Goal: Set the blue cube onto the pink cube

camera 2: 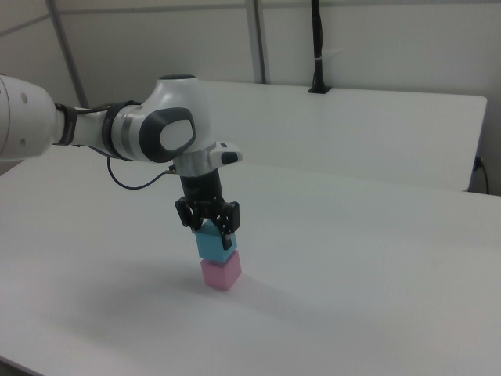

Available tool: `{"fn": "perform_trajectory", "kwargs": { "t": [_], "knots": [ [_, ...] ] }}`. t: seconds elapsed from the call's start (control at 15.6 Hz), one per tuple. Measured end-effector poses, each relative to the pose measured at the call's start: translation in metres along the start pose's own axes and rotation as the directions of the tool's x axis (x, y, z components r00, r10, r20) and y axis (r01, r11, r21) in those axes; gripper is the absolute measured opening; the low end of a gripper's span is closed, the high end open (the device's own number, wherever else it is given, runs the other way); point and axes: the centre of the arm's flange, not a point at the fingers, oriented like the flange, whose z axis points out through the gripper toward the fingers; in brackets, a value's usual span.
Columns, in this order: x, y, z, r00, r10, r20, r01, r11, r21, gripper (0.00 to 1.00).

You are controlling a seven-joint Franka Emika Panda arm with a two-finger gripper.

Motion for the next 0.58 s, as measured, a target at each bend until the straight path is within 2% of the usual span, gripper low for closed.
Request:
{"fn": "perform_trajectory", "kwargs": {
  "t": [0.06, 0.19, 0.26, 0.45, 0.58],
  "knots": [
    [0.0, 0.0, 0.001, 1.0, 0.01, 0.002, -0.01, 1.0, 0.0, 0.74],
    [0.0, 0.0, 0.002, 0.999, 0.034, 0.005, -0.034, 0.999, 0.0, 0.94],
    [0.0, 0.0, 0.002, 0.999, 0.041, 0.005, -0.041, 0.999, 0.0, 0.99],
    [0.0, 0.0, -0.002, 0.999, 0.051, -0.004, -0.051, 0.999, 0.0, 1.0],
    [0.001, 0.004, -0.028, 0.997, 0.061, -0.043, -0.061, 0.998, 0.002, 1.0]
  ]
}}
